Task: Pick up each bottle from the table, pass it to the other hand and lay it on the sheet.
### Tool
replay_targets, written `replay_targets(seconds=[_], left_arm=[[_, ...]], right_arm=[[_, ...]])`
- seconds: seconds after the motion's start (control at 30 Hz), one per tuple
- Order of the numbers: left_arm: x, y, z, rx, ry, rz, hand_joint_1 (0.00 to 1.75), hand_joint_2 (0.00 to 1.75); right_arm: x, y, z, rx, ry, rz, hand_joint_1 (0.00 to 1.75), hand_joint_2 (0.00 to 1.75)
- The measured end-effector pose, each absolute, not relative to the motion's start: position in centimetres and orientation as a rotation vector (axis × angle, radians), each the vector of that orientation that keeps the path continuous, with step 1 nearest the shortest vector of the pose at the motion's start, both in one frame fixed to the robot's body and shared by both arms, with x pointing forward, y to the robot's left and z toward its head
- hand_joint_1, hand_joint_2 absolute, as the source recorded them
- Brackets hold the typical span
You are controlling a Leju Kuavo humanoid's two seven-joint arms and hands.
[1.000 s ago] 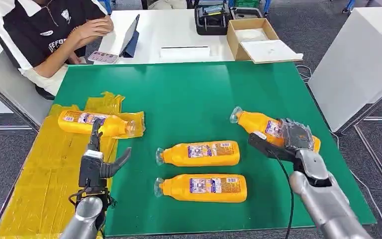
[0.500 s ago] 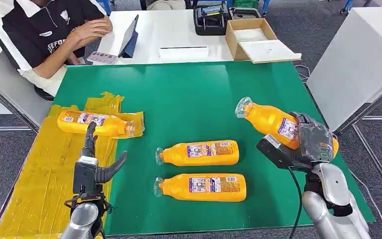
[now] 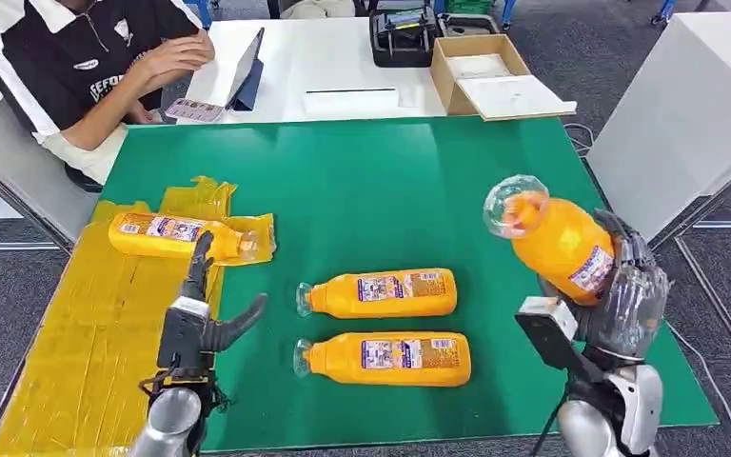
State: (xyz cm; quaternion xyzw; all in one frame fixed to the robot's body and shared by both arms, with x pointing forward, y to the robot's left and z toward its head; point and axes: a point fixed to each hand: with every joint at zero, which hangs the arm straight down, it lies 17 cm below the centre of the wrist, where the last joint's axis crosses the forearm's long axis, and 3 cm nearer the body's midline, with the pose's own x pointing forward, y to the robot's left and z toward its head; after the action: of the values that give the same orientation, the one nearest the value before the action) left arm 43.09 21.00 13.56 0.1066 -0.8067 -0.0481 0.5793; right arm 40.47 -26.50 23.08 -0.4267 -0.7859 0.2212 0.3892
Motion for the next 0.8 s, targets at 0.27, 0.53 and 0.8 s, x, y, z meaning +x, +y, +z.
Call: replay_targets(seconds=[0.27,0.53,0.8], left_arm=[[41.3,13.2,15.7,-0.034,-1.921,-0.203,0.00,1.75],[38.2,6.7,19.5,-0.314,-1.952,-0.269,0.00,1.75],[36.5,4.7,22.2,-0.414,-1.996,-0.284,0.00,1.75]], right_arm=[[38.7,-17.7,21.6,-0.647,-2.279,0.333,1.75,1.75],[38.6,-9.8,20.6,-0.413,-2.305,0.335,1.75,1.75],[39.0,-6.7,19.8,-0.308,-2.290,0.369,1.75,1.75]])
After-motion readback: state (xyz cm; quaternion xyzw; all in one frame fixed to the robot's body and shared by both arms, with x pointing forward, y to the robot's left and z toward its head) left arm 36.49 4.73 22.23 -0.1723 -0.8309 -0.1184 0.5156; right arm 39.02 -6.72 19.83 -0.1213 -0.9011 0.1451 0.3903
